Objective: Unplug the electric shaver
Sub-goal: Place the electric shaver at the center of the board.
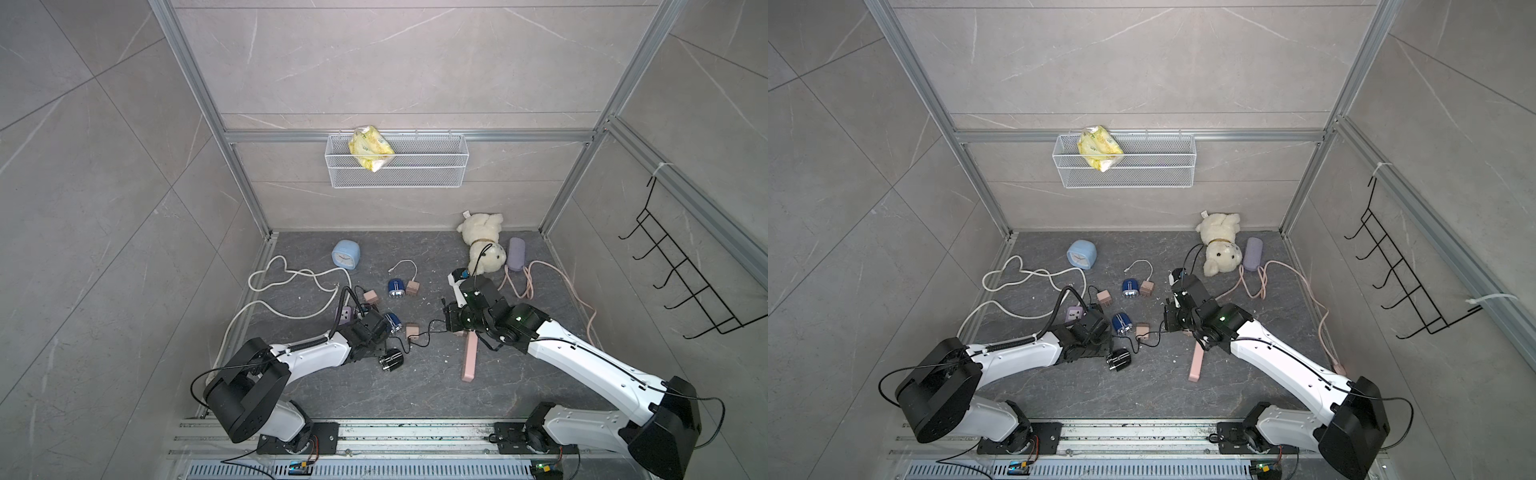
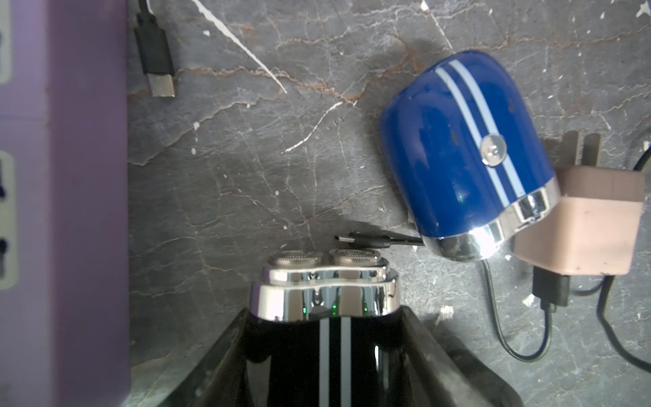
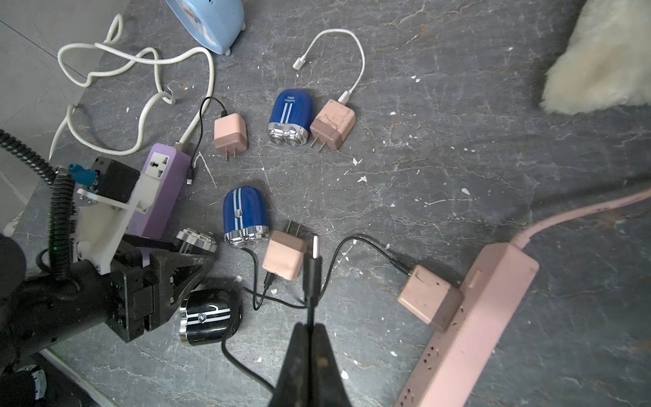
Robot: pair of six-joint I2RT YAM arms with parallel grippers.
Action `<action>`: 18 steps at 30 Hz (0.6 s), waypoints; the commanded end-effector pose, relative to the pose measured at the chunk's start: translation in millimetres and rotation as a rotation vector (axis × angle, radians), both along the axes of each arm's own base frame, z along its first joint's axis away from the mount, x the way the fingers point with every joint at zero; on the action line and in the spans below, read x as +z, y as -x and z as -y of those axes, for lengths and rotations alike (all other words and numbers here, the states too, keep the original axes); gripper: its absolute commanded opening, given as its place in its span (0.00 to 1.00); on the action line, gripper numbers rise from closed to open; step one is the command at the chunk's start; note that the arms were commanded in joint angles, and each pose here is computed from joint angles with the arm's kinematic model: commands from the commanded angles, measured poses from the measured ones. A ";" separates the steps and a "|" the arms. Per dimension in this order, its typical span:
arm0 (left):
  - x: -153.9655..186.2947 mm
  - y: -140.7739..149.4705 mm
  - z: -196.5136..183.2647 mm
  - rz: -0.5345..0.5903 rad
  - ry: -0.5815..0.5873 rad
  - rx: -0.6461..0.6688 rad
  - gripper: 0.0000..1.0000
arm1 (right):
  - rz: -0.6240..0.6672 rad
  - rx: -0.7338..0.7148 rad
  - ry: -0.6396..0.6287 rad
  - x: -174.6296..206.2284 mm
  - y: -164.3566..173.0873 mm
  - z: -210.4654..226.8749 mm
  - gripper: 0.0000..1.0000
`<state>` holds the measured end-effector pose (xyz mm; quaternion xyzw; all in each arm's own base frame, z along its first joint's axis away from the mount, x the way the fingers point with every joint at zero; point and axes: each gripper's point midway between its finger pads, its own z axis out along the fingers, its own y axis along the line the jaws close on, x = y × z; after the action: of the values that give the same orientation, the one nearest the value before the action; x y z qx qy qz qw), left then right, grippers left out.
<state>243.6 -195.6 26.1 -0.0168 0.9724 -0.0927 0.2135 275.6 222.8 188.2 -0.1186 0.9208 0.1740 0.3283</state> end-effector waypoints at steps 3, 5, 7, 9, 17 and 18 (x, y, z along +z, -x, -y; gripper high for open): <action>-22.0 21.0 -41.0 -0.089 -0.131 0.077 0.55 | -0.015 0.012 -0.024 4.1 -2.9 -7.7 0.00; -21.8 21.1 -42.7 -0.087 -0.136 0.082 0.58 | -0.026 0.016 -0.026 1.0 -2.6 -9.6 0.00; -20.1 21.1 -42.4 -0.086 -0.134 0.081 0.59 | -0.030 0.017 -0.026 -0.8 -2.7 -10.4 0.00; -17.0 20.2 -42.7 -0.077 -0.133 0.081 0.61 | -0.029 0.018 -0.027 -0.7 -3.5 -11.2 0.00; 20.1 9.3 -36.1 0.006 -0.089 0.055 0.99 | -0.064 0.059 -0.026 -6.5 -6.8 -24.1 0.00; 23.6 8.5 -34.4 0.015 -0.077 0.050 0.99 | -0.067 0.062 -0.029 -7.5 -7.2 -25.8 0.00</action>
<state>231.0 -165.6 32.1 -0.0338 0.9767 -0.0524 0.2052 279.2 241.2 175.3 -0.1324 0.9276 0.1892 0.2937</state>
